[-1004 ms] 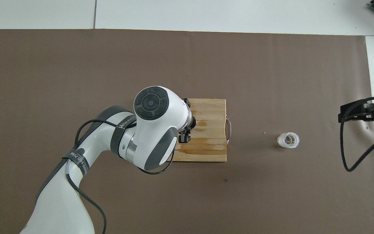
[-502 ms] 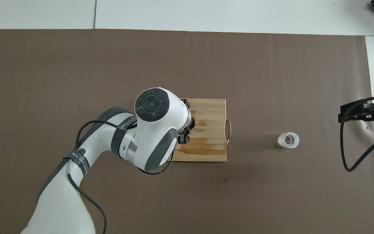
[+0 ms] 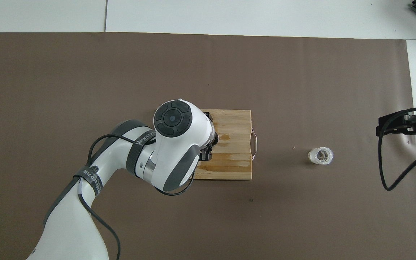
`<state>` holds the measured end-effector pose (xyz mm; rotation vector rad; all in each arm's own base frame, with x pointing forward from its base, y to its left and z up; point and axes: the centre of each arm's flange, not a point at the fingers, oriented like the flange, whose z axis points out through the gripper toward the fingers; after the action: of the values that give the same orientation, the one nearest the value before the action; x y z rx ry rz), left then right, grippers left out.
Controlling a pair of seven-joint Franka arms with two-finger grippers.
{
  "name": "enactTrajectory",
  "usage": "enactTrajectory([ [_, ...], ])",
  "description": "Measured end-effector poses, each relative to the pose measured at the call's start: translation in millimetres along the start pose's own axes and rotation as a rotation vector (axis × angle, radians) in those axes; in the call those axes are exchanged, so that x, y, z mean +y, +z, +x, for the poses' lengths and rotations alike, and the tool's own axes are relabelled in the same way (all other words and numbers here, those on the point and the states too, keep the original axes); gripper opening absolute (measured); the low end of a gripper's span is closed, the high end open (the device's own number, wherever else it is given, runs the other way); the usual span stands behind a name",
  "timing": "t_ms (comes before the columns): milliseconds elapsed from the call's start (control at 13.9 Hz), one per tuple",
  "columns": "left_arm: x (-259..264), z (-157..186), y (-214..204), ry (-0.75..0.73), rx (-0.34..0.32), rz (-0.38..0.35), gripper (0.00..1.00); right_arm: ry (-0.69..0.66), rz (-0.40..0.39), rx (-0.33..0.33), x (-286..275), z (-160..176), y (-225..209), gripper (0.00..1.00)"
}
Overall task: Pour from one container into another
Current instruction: 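Lower the metal cup onto the board and open the left gripper, then retract the left gripper while the right gripper reaches toward the white cup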
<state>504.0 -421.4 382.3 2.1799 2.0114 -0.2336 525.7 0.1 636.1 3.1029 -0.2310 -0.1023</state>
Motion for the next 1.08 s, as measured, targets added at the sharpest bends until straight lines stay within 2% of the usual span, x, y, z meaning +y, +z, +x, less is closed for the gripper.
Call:
enactTrajectory([
  [359,1.6,2.0,-0.9,0.011,0.016,-0.01,1.0,0.0,0.0,0.0,0.0,0.0,0.0,1.0],
  [645,8.0,11.3,-30.9,0.067,0.041,-0.031,1.0,0.0,0.0,0.0,0.0,0.0,0.0,1.0],
  [1076,14.5,66.3,-116.9,0.316,0.067,0.008,1.0,0.0,0.0,0.0,0.0,0.0,0.0,1.0],
])
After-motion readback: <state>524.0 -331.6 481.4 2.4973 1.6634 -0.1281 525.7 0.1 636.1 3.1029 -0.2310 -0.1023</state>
